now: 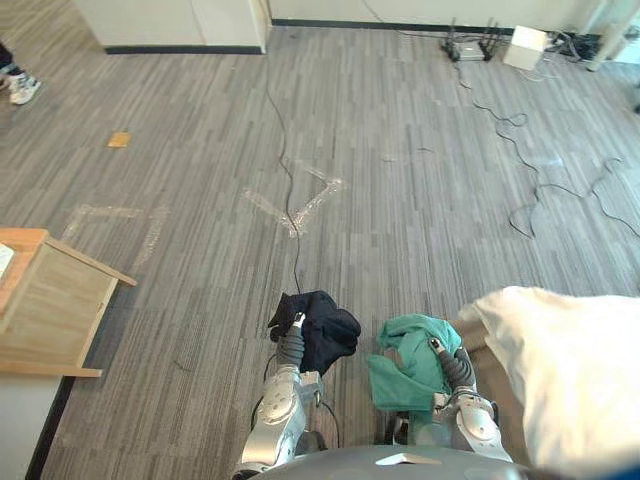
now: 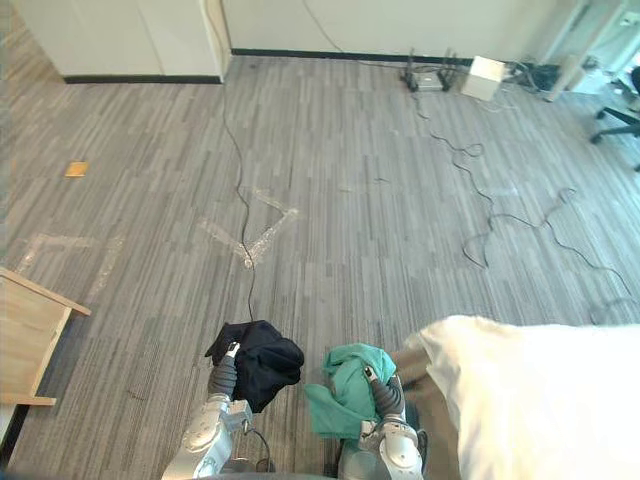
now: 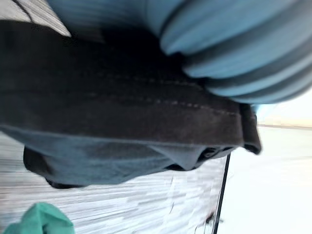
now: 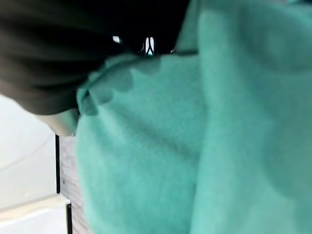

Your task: Tidy the bed and pick cloth on bed and put in laundry

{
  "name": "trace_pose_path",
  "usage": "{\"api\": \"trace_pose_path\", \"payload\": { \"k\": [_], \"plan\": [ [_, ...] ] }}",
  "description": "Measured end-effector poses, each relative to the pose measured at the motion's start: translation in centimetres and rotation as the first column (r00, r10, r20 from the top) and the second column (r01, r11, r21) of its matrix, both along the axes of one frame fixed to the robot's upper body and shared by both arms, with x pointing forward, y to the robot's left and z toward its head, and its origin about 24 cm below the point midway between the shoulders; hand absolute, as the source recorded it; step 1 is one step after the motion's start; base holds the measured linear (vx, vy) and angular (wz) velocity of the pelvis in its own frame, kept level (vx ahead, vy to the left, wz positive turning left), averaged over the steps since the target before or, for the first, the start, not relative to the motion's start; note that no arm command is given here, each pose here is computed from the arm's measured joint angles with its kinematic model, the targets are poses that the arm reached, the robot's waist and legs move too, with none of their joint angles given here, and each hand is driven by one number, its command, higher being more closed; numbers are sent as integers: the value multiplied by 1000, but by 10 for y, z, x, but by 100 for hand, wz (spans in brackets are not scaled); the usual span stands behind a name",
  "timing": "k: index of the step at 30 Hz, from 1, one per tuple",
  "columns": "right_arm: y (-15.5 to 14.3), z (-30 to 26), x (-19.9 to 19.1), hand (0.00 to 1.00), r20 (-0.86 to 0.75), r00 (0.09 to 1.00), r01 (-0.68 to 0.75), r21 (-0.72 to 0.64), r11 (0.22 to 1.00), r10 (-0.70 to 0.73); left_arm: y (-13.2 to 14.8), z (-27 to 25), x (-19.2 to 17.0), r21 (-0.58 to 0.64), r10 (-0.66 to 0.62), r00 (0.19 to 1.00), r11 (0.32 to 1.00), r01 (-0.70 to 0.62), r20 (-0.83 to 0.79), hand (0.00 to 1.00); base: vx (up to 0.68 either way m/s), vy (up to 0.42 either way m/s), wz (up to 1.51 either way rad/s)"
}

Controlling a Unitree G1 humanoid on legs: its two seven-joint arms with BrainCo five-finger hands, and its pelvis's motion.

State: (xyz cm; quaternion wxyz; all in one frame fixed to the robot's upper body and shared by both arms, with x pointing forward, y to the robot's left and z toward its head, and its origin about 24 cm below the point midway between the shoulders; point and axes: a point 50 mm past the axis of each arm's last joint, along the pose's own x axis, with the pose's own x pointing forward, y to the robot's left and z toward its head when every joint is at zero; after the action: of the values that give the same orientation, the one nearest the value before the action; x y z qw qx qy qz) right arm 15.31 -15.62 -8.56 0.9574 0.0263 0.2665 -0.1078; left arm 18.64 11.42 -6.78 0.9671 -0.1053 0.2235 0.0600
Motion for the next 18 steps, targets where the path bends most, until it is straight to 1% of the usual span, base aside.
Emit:
{"api": "trace_pose_path", "payload": {
  "k": [2,3,4,5,6,9,11,13,16,18],
  "plan": [
    [-5,4,13,100,23,999,25,-5,1000,-25,-1,1,8,4,-10,1000,1000,10,2,100,288,-211,23],
    [-9,8,16,100,46,998,35,-11,999,-34,-8,6,15,-11,-18,1000,1000,18,26,100,119,-167,41],
    [-10,8,13,100,41,998,37,-13,999,-37,-8,5,15,-9,-20,1000,1000,20,24,100,119,-231,65],
    [-5,4,7,100,21,999,34,1,999,-34,-2,1,10,10,-18,1000,1000,18,7,100,202,-270,64],
    [-5,-2,-1,100,-19,1000,24,-2,1000,-24,-3,-4,7,9,-24,999,1000,24,-22,100,242,-262,46],
    [-8,-1,2,100,-11,1000,23,-8,1000,-23,-4,-8,2,-9,-11,999,1000,11,-42,100,282,-327,16],
    [-11,-3,-3,100,-27,1000,16,-10,1000,-16,-1,-16,-11,-50,17,996,999,-22,-89,100,360,-298,13],
    [-18,-3,-5,100,-29,1000,8,-19,1000,-8,-4,-21,-21,-89,34,991,995,-46,-128,100,353,-148,-6],
    [-27,-1,-4,100,-31,1000,-3,-51,999,1,-2,-21,-22,-118,63,990,990,-78,-128,100,326,-86,-6],
    [-27,-1,-1,100,-34,999,-1,-50,999,0,3,-18,-20,-123,90,989,987,-104,-116,100,391,-24,-24]
  ]
}}
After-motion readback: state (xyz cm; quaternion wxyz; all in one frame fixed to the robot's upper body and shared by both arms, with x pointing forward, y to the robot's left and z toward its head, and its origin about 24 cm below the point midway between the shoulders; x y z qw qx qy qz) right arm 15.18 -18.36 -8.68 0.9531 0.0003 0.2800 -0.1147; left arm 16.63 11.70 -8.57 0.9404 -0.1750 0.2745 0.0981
